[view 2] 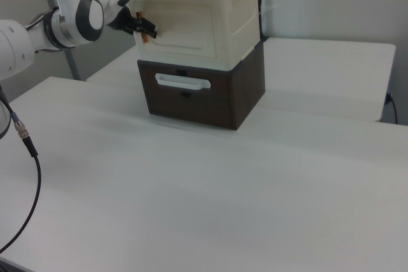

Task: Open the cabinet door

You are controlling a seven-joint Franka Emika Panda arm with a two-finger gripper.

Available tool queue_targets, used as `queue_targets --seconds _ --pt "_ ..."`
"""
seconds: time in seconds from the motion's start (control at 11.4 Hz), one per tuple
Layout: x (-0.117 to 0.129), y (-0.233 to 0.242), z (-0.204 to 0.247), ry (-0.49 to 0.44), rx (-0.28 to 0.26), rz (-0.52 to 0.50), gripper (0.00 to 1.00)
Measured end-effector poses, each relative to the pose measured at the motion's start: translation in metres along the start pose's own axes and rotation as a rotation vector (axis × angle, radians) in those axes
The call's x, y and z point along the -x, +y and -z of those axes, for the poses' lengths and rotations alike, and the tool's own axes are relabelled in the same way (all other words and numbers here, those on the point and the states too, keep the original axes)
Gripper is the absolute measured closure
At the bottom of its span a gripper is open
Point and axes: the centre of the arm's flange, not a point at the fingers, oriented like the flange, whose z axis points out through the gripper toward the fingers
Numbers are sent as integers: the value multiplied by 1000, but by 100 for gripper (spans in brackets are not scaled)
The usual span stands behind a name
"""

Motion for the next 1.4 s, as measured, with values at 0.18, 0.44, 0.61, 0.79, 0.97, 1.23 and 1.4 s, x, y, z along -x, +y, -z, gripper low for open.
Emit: queue_targets --seconds 0.18,0.44,0.61,0.79,0.97,1.23,1.4 --pt "-5 -3 5 14 0 0 28" --pt "-8 -3 9 28 11 11 69" --pt "-9 -13 14 44 35 65 75" --pt "-13 -13 24 55 40 75 81" --pt "-10 -11 42 -8 32 70 84" --pt "1 -3 73 -145 37 82 85" --pt "10 9 90 -222 32 110 85"
